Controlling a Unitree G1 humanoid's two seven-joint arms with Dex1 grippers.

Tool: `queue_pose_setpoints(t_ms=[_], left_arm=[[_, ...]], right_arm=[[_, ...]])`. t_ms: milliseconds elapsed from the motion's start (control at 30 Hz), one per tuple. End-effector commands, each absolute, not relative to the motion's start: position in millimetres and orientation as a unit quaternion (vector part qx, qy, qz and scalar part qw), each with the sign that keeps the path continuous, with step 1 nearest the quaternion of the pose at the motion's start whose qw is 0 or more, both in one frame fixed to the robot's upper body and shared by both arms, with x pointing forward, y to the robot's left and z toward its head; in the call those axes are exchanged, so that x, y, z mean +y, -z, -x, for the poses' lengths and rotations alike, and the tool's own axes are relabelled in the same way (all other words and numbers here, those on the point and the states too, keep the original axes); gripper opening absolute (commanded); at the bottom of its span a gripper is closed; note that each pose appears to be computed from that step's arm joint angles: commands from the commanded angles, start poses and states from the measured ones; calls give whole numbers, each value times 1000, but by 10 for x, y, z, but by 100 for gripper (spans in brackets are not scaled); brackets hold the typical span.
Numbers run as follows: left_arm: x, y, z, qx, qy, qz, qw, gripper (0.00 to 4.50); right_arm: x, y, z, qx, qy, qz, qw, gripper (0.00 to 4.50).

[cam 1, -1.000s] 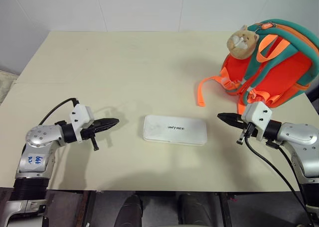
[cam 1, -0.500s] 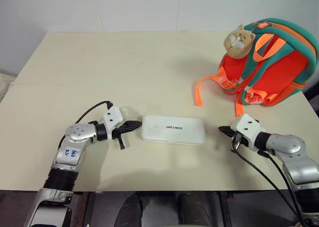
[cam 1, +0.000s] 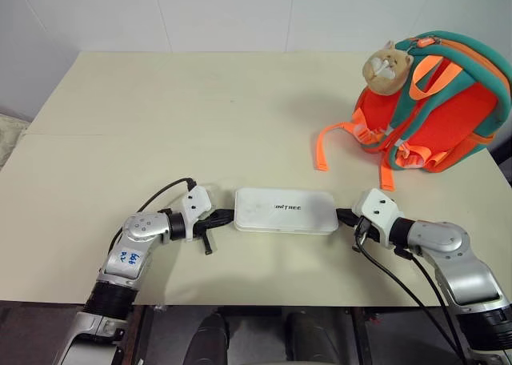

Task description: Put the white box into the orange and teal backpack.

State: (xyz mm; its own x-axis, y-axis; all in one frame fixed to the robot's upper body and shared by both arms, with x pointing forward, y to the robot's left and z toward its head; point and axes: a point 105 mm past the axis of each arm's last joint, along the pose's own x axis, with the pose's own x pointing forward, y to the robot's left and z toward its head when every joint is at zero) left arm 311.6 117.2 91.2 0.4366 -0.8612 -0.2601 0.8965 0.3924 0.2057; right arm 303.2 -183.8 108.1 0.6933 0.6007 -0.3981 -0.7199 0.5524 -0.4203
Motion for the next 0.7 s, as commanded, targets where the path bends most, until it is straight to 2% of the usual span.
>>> queue_pose_setpoints(t_ms=[33,433,700], left_arm=[[1271,-959,-3075,59,522,-174,833,2],[1760,-1100,-3078,101,472,-218,848,2],[1437,-1364,-2993,26,523,-121,843,2]], right_arm=[[-1836,-1242,-3044,83,-377,305,871,0],[-1889,-1267,-3097,83,-377,315,867,0],[-1879,-1235,-3103,84,-381,311,867,0]])
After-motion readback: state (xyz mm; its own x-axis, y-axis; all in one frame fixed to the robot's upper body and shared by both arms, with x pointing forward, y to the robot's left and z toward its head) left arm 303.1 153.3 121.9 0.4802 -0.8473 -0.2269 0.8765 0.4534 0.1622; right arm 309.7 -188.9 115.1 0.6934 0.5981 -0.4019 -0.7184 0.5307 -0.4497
